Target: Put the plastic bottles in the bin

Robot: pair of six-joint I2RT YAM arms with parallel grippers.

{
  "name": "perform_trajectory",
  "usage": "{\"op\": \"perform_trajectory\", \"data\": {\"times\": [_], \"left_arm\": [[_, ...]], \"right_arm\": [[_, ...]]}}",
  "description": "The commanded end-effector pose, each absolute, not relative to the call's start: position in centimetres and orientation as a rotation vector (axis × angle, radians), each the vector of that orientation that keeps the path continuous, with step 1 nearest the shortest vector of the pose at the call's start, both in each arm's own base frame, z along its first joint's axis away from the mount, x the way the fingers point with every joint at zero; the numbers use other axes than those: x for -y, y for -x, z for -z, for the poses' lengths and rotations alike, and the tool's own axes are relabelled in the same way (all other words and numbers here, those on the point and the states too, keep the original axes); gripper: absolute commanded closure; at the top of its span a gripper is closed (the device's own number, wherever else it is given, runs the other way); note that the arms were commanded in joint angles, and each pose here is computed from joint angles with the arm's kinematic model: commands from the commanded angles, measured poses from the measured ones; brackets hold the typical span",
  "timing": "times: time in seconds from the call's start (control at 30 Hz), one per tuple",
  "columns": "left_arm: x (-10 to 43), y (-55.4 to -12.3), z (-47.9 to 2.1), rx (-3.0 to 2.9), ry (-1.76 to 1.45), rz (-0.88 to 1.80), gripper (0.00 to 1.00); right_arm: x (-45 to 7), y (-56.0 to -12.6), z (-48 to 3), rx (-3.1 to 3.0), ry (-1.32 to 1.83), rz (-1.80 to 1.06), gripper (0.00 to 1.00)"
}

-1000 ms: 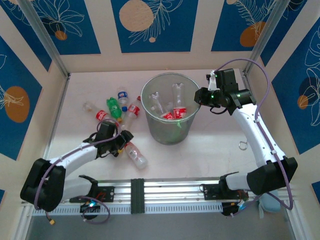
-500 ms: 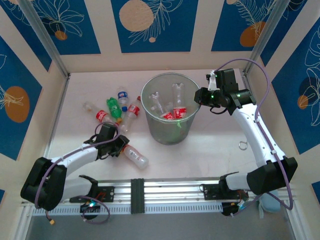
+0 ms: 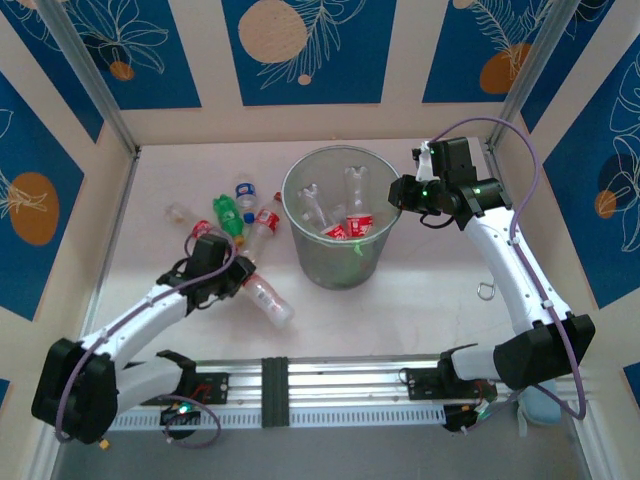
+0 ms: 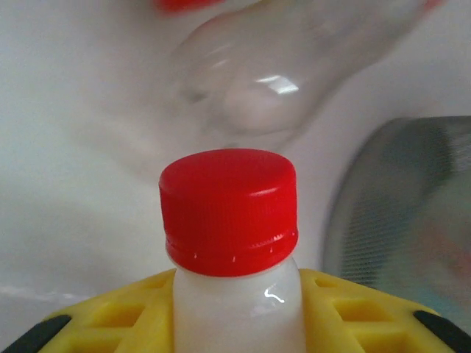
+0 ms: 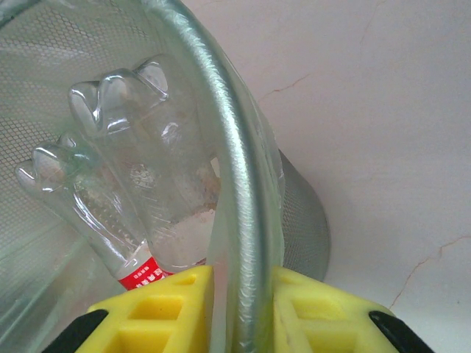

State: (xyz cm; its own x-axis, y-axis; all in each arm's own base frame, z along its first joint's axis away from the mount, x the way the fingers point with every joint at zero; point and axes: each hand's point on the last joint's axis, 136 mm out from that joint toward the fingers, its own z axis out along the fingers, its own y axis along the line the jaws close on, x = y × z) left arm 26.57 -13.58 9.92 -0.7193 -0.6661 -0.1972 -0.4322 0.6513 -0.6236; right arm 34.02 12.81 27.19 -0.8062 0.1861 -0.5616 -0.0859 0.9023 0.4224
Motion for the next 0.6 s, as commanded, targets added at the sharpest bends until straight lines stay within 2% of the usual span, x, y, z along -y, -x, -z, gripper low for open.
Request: {"op": "perform_trajectory", "data": {"times": [0.0, 0.17, 0.43, 0.57], "left_arm": [[12.3, -27.0, -14.1, -2.428, 0.747, 0.685, 0.60], [10.4, -28.2, -21.0, -2.329, 0.622, 0.607, 0.63], [9.8, -31.5, -36.6, -2.140, 0.252, 0.441, 0.65], [12.9, -33.8, -43.0, -2.055, 0.079, 0.517, 0.75]], "right_arm": [[-13.6, -33.4, -25.3, -2.510, -0.014, -0.594, 0.75], [-13.7, -33.5, -25.5, -2.504, -0.008, -0.607, 0.75], [-13.9, -33.7, -25.5, -2.504, -0.006, -0.606, 0.76], [-14.1, -33.7, -26.0, -2.498, 0.003, -0.598, 0.75]]}}
